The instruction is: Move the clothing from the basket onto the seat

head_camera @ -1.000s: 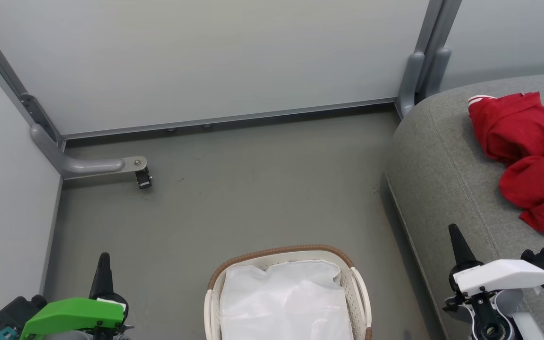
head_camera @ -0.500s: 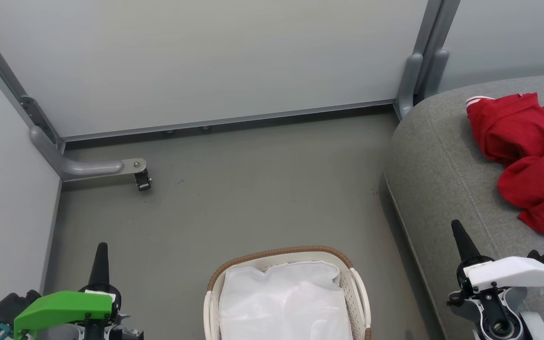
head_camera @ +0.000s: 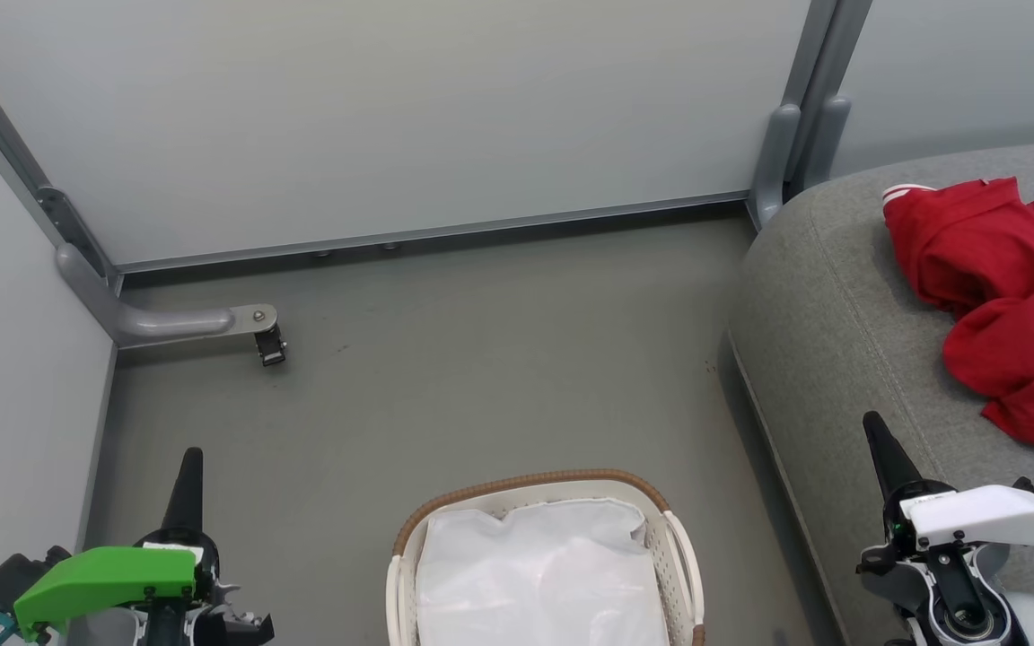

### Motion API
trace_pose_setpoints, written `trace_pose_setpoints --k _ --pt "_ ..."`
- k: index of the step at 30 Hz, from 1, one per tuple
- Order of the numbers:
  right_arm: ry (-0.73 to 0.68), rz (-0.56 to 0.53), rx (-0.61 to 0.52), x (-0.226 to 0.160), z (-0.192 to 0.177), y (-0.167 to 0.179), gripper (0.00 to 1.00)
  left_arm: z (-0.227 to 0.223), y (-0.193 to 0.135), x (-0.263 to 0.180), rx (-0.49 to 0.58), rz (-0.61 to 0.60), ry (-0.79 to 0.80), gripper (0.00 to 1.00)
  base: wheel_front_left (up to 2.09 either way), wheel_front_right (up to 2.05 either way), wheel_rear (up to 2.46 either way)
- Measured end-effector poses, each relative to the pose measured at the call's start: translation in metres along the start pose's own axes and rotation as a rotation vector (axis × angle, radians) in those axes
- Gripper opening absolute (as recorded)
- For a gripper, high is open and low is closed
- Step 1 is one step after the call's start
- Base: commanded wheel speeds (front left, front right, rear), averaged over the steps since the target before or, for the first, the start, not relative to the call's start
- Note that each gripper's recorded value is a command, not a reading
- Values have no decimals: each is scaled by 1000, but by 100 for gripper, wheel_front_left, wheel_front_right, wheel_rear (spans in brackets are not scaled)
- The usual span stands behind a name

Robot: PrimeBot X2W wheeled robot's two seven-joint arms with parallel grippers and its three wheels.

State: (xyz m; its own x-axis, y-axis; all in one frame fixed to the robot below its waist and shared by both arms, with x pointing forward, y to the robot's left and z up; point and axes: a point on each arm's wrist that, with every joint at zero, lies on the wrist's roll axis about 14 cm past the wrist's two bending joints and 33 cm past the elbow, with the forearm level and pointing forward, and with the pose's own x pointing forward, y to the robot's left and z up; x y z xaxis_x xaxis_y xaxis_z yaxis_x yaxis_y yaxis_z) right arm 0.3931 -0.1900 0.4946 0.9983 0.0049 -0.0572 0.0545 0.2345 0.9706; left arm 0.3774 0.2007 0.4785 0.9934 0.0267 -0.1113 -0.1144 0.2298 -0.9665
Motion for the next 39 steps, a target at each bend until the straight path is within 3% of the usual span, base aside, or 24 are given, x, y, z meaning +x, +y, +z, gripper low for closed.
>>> trace_pose_setpoints --k 39 --pt "-11 66 241 -5 13 15 0 5 -30 6 -239 -109 15 0 0 0 0"
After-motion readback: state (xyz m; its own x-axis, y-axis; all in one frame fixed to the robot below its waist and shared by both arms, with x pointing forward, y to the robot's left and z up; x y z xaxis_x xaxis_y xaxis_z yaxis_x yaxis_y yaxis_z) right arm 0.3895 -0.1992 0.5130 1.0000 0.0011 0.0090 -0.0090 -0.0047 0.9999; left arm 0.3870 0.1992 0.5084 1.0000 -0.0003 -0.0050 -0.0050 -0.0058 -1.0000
